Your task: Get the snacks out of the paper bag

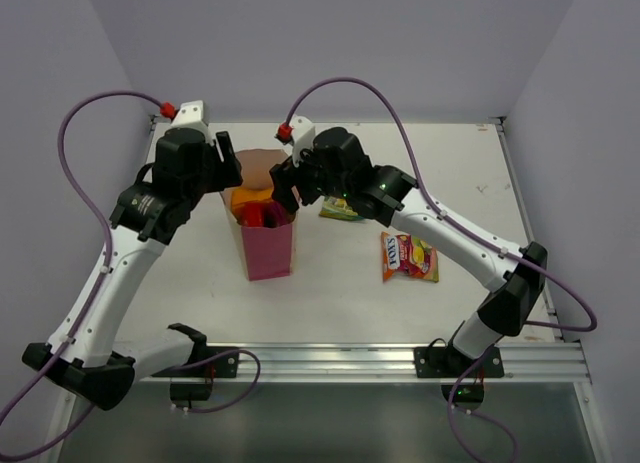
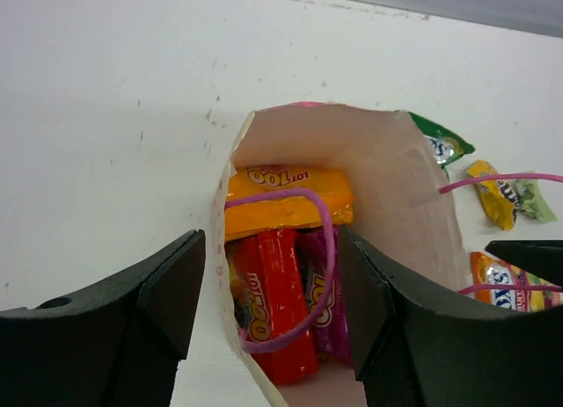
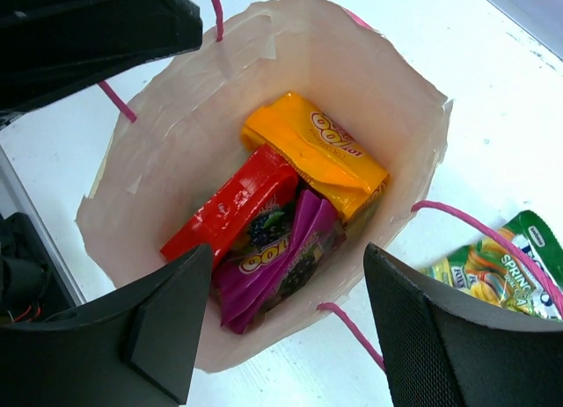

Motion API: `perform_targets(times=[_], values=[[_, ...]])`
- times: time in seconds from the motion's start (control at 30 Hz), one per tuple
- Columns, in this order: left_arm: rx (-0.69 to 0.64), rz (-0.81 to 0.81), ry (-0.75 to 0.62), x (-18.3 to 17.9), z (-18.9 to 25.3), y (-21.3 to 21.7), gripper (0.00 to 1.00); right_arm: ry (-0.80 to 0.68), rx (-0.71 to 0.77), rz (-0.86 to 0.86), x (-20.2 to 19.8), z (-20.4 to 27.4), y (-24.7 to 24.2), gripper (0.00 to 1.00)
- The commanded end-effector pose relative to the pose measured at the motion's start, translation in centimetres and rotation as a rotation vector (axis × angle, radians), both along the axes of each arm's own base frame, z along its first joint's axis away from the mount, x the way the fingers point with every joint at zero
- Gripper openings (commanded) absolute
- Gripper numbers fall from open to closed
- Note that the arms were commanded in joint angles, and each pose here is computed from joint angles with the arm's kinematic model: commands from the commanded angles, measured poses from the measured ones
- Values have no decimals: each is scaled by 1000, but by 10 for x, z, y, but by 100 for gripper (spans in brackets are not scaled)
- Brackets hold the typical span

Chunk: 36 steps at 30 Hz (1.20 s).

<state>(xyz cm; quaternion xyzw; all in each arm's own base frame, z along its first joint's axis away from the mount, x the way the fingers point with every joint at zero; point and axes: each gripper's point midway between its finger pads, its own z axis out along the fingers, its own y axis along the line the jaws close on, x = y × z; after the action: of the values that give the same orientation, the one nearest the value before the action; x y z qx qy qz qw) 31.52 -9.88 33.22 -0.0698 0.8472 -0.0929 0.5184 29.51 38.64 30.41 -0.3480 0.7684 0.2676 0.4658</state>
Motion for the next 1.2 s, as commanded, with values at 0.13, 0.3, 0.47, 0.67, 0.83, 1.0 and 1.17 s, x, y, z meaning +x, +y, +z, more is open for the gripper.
perform_targets(times=[0.13,0.3,0.47,0.67,0.83,1.0,1.17], values=[[68,54,177,-5,-62,10,68,-30,75,17,-8,27,-5,73],[87,76,223,2,-89,10,40,-26,74,23,-10,25,-6,73],[154,85,174,22,-76,14,0,-40,77,26,-9,29,-5,73],[435,-30,-108,71,8,20,0,-73,89,23,-5,41,-4,73],[535,-142,-306,88,58,6,0,-74,92,1,1,42,-2,73],[504,-284,-333,79,45,-16,0,-24,120,-75,11,24,2,70],[421,-444,-349,50,23,-42,0,73,153,-117,16,-33,16,66]])
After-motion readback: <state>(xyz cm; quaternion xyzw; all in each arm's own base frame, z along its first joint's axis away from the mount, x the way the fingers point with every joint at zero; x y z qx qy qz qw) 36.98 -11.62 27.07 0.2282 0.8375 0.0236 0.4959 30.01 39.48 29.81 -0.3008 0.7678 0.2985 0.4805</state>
